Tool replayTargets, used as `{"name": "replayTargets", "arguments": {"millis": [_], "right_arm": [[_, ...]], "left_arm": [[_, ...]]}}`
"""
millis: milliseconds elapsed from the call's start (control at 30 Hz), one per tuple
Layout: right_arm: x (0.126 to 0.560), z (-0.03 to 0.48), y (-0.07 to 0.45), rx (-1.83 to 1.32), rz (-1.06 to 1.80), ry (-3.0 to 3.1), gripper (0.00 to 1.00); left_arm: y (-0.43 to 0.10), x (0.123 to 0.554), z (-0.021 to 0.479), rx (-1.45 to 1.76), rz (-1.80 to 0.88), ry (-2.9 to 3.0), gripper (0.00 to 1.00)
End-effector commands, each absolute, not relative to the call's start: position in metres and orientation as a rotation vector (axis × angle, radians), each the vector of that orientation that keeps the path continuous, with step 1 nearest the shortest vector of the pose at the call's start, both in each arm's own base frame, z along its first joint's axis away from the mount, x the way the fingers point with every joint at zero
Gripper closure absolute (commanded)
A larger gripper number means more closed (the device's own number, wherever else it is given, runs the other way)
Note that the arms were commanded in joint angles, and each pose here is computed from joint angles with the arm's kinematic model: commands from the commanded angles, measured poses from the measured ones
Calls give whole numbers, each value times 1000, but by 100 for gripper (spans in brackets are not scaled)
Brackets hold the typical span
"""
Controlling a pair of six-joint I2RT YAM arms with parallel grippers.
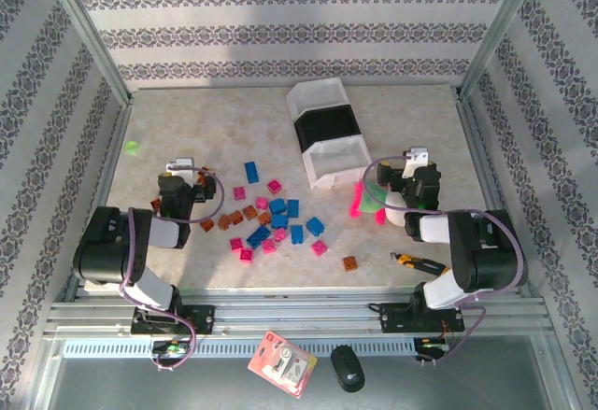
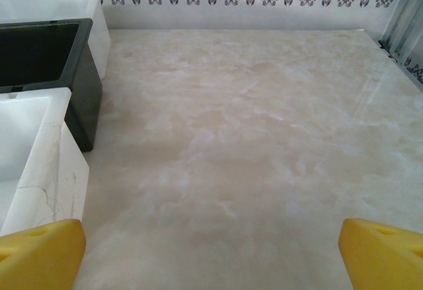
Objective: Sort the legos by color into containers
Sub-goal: Move the container to the top-center of the table.
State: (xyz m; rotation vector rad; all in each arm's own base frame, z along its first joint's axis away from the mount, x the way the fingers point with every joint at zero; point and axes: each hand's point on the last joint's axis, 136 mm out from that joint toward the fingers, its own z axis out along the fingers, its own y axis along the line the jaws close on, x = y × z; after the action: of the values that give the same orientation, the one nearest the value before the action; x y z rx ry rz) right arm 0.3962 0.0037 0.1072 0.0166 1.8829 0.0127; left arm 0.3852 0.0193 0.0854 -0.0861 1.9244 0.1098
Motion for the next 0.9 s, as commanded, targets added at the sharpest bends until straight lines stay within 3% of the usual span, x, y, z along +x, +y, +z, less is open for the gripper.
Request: {"name": "replayTargets", "arguments": {"millis": [0,200,533,867], "right_arm": [[391,128,4,19,-1,1842,2],[382,157,21,-34,24,1857,2],[355,189,91,-156,303,1882,2],[318,196,121,-161,545,1912,2]], "left_arm": [[22,386,121,-103,112,1862,1],[-18,395,163,83,47,1853,1],[-169,418,205,631,-293,1844,1],[-277,439,161,1026,-553,1886,3]]}}
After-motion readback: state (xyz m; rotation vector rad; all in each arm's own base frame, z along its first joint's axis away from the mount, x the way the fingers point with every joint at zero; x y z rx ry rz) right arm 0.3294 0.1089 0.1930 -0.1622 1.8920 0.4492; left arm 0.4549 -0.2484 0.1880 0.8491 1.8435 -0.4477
